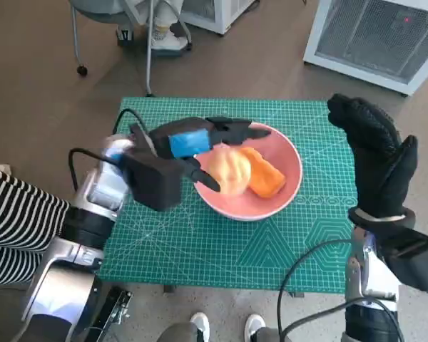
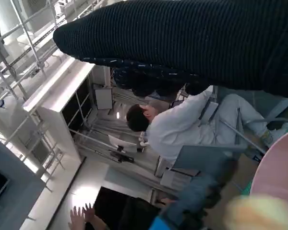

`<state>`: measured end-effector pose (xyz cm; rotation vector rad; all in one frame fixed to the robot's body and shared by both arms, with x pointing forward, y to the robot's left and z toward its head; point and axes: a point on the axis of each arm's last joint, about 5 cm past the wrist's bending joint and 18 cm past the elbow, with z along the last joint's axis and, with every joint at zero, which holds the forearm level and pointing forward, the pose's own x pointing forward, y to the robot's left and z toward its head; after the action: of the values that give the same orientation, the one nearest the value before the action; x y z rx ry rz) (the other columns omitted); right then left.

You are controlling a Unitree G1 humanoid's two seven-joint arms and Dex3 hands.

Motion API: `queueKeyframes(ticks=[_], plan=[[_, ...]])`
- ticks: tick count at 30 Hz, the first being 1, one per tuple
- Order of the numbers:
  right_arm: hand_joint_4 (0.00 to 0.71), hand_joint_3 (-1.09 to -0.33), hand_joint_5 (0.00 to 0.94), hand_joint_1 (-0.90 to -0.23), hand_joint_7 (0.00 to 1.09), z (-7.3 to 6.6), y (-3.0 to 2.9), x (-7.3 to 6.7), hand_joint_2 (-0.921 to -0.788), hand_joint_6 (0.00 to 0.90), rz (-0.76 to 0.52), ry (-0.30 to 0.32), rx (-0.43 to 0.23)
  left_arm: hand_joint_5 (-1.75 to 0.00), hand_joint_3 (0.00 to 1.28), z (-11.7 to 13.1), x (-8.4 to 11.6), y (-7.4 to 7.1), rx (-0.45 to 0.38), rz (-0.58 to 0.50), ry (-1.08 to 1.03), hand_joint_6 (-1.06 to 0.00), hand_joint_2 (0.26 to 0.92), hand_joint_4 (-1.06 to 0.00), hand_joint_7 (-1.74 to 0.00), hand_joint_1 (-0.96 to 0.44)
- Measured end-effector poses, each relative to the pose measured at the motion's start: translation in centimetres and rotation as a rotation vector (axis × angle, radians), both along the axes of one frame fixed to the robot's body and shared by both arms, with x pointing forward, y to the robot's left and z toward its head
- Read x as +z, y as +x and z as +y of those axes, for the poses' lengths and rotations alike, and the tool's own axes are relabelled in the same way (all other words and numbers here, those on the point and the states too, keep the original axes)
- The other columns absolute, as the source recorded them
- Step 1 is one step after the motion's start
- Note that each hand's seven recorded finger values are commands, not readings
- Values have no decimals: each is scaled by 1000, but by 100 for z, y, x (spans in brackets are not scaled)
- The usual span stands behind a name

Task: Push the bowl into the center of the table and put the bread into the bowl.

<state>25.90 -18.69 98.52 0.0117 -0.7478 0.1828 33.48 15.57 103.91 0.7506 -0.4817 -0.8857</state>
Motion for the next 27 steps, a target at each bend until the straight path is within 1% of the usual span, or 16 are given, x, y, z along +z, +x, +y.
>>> queueKeyframes(ticks=[1,2,5,9,13,20,25,26,27], plan=[[193,-718,0,-684,377,3,5,11,-921,120,-1,0,1,1,191,15,2,6,-5,10,-44,-10,917,0,-4,-777],[193,-718,1,-683,377,6,11,25,-921,120,-5,0,3,1,249,27,-1,14,-9,21,-90,-16,918,1,-7,-802],[194,-718,1,-682,378,14,25,68,-921,120,-16,-2,6,1,335,48,-26,30,-25,51,-251,-26,920,1,-12,-838],[194,-718,1,-686,379,29,43,124,-921,120,-32,-6,12,1,384,26,-65,37,-49,74,-466,-38,921,1,-18,-832],[195,-717,1,-694,381,47,64,197,-921,122,-57,-7,14,1,419,-40,-128,-2,-74,80,-655,-53,921,1,-28,-796],[198,-715,2,-708,379,71,99,287,-921,119,-78,-6,22,-2,462,-197,-266,-118,-92,108,-860,-74,921,-5,-53,-735],[197,-692,2,-728,379,90,126,338,-921,120,-79,-3,33,-10,471,-249,-307,-184,-69,92,-919,-85,921,-19,-75,-729],[197,-685,1,-733,379,93,131,348,-921,120,-78,-3,35,-12,470,-254,-310,-193,-62,85,-924,-54,921,-19,-151,-730],[196,-683,1,-735,379,96,137,357,-921,120,-77,-2,37,-12,470,-259,-311,-200,-56,78,-928,-43,921,-20,-180,-730]])
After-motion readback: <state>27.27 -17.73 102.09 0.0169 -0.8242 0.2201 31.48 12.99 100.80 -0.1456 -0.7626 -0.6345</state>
